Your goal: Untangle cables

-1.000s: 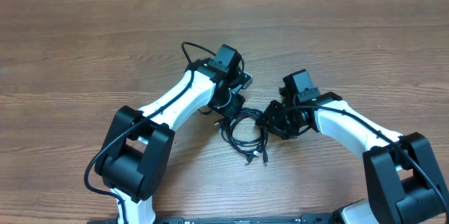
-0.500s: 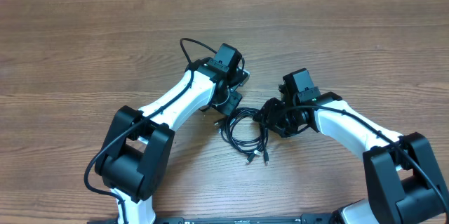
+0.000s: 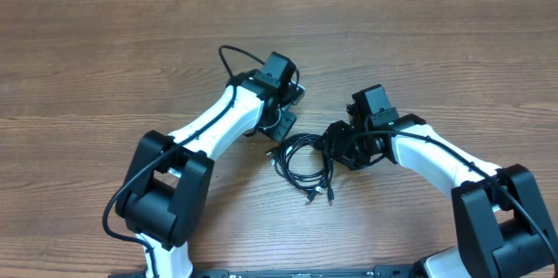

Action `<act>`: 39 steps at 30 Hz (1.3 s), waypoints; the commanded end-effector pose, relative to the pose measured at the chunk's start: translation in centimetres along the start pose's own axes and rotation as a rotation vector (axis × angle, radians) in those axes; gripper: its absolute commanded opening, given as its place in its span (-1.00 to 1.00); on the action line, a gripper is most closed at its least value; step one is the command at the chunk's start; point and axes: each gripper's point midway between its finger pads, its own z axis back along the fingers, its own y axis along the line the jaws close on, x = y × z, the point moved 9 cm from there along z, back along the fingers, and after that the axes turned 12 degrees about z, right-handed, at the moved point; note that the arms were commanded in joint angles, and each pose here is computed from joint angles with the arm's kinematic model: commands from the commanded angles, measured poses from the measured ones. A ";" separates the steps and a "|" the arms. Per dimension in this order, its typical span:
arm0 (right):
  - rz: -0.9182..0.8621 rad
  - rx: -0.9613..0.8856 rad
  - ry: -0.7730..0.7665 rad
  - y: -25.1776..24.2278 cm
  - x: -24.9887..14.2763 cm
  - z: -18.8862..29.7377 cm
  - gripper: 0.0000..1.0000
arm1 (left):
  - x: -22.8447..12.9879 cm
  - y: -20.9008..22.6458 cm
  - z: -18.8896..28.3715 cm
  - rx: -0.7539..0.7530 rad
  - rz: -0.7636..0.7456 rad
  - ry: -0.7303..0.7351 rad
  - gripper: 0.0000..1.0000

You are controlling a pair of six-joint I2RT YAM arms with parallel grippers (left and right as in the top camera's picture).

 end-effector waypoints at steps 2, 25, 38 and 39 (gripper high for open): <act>0.048 0.148 0.029 0.7 1.0 1.1 0.06 | -0.1 0.1 0.5 -0.257 -0.103 0.026 -0.59; -0.065 0.126 0.005 2.1 1.0 0.5 -0.17 | -1.0 0.1 0.8 -0.379 -0.186 0.056 -0.32; -0.160 0.097 0.001 2.6 0.7 0.0 -0.27 | -1.2 -0.1 0.5 -0.374 -0.202 0.056 -0.35; -0.169 0.091 -0.001 2.6 0.6 -0.1 -0.28 | -1.2 -0.1 0.4 -0.374 -0.202 0.055 -0.31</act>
